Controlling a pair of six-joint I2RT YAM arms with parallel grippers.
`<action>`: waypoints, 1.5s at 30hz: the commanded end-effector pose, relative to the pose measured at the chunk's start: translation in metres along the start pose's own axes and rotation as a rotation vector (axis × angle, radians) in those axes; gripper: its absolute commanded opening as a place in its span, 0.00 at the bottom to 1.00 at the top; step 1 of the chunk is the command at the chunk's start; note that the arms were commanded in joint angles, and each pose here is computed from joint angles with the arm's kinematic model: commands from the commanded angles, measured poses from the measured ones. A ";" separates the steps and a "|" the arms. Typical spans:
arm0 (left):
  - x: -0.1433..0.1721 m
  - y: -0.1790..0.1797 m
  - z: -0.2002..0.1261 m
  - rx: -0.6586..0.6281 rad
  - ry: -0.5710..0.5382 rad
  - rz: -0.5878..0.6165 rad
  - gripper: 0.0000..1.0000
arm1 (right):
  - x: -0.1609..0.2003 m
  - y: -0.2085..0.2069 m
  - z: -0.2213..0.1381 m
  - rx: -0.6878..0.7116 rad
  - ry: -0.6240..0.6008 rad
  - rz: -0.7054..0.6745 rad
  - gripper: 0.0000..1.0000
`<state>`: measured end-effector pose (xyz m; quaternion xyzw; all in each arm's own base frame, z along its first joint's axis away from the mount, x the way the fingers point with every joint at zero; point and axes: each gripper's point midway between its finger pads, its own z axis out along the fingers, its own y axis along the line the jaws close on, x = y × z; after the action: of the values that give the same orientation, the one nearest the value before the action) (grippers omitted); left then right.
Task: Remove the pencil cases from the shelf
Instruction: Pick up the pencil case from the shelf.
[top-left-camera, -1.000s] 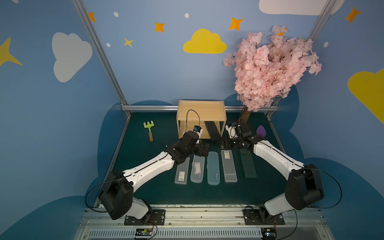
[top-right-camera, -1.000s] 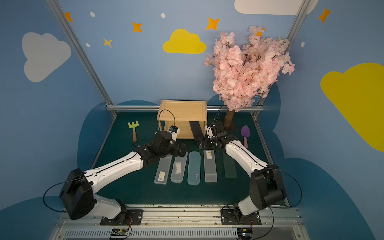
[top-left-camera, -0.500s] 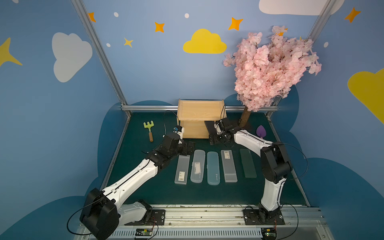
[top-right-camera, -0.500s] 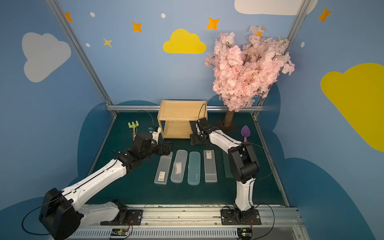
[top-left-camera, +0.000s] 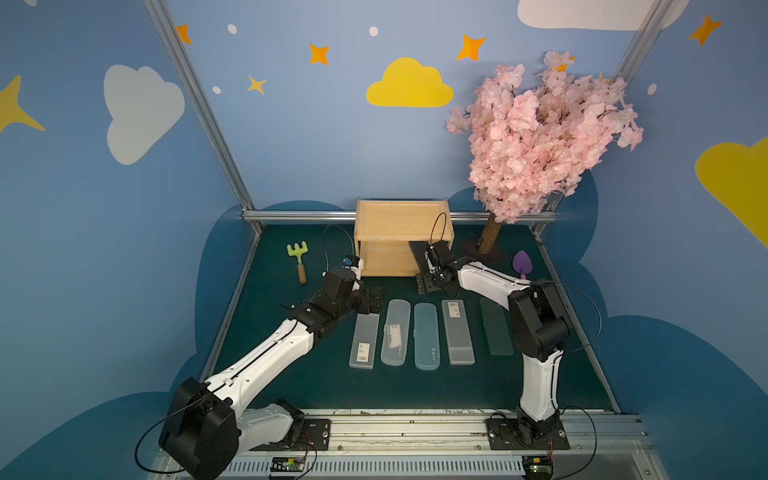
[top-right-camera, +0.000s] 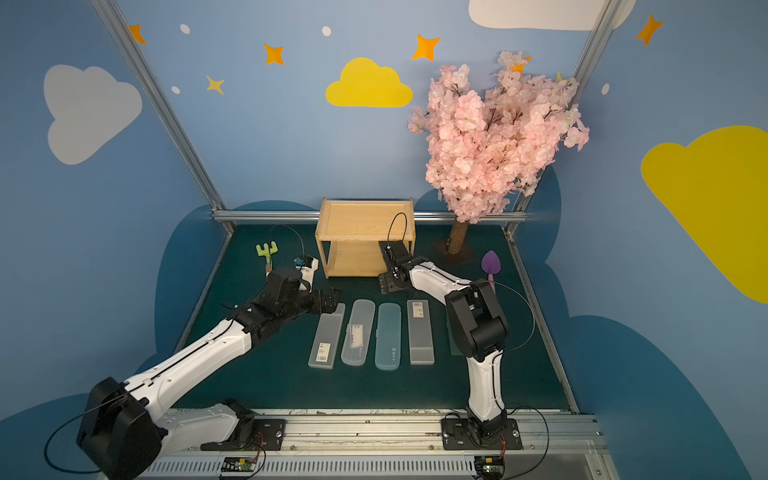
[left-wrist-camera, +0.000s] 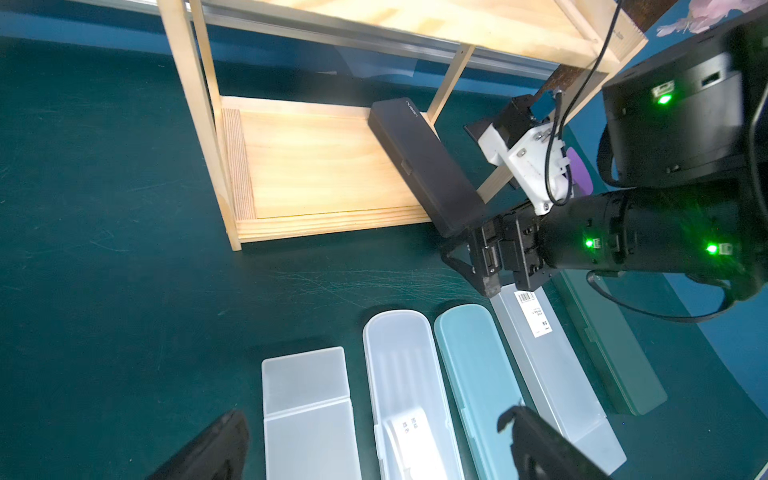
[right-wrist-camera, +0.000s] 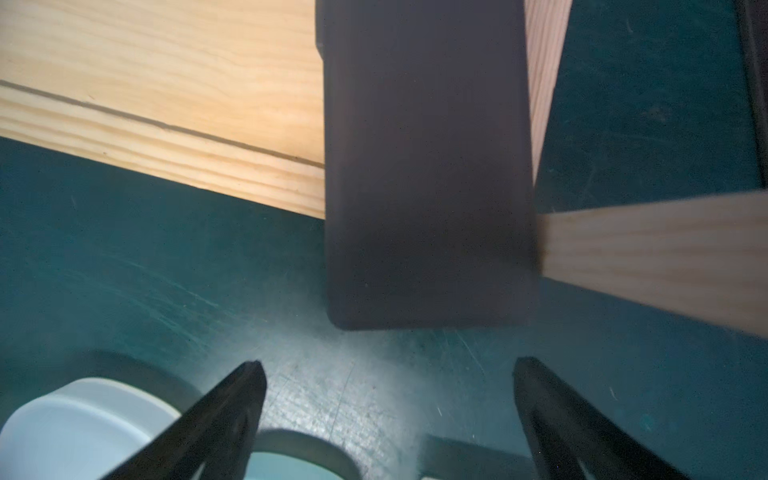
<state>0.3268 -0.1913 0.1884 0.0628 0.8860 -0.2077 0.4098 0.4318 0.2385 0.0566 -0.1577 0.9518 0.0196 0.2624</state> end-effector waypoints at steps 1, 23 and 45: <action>0.006 0.003 0.001 -0.003 0.011 0.010 1.00 | 0.003 -0.002 0.012 0.059 -0.018 -0.050 0.98; 0.015 0.013 -0.003 -0.034 0.023 0.024 1.00 | -0.008 -0.003 0.024 0.105 -0.123 -0.003 0.98; 0.015 0.014 -0.009 -0.024 0.020 0.025 1.00 | -0.031 -0.011 -0.006 0.135 -0.208 0.019 0.98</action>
<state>0.3186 -0.1778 0.1741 0.0655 0.8935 -0.1897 0.4017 0.4505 0.2337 0.0474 -0.1323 0.9319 -0.0276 0.3367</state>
